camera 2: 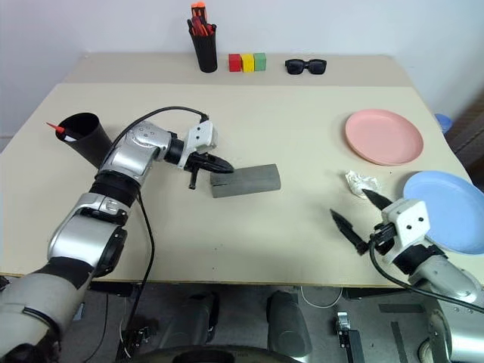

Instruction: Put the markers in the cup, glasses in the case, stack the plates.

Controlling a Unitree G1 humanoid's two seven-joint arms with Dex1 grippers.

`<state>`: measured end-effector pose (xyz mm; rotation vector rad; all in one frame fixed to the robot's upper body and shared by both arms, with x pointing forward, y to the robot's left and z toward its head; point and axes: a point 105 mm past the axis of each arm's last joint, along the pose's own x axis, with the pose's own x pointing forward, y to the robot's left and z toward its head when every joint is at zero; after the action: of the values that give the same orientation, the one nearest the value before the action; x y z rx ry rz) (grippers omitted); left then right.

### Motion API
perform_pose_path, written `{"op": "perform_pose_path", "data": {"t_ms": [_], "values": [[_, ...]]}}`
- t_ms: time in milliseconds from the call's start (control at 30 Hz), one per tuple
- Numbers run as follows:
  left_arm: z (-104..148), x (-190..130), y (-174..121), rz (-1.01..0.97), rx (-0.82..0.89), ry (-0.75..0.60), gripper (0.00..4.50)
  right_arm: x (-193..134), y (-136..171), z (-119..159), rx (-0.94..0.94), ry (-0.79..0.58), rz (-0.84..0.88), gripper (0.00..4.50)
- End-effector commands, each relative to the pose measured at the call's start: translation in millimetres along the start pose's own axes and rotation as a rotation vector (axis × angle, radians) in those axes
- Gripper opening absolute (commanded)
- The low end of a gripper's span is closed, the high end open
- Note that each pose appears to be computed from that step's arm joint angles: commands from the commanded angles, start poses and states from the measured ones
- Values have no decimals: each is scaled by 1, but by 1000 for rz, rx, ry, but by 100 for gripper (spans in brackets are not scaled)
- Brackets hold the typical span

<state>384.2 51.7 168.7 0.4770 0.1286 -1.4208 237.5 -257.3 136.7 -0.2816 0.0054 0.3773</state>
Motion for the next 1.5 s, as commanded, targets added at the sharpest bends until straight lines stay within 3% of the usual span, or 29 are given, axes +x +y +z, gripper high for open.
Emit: {"op": "perform_pose_path", "data": {"t_ms": [33,167,300,333,400,600,633,1033,1133,1333,1367,1500], "values": [[75,-2,3,15,83,-230,5,-11,-30,1,-65,15,-130,423],[100,8,-18,-40,130,-347,5,-16,-48,-9,-80,57,-192,423],[97,32,-44,-126,112,-338,5,-24,-70,-30,-95,146,-277,423],[91,37,-50,-156,113,-321,28,-27,-75,-37,-93,167,-292,423],[83,42,-61,-226,65,-305,89,-31,-80,-47,-88,196,-302,423],[55,37,-71,-283,64,-198,397,-29,-82,-54,-83,220,-303,423],[53,35,-72,-293,65,-191,432,-28,-82,-54,-80,220,-303,423],[42,29,-83,-318,129,-123,445,-12,-85,-63,-27,274,-326,423],[43,28,-81,-301,132,-123,450,-11,-93,-65,-22,305,-362,330],[42,24,-78,-276,129,-122,450,-12,-100,-68,-31,355,-405,26],[42,24,-78,-271,126,-122,450,-11,-101,-67,-34,358,-410,3],[40,22,-77,-258,120,-118,450,-6,-102,-61,-81,358,-401,3]]}}
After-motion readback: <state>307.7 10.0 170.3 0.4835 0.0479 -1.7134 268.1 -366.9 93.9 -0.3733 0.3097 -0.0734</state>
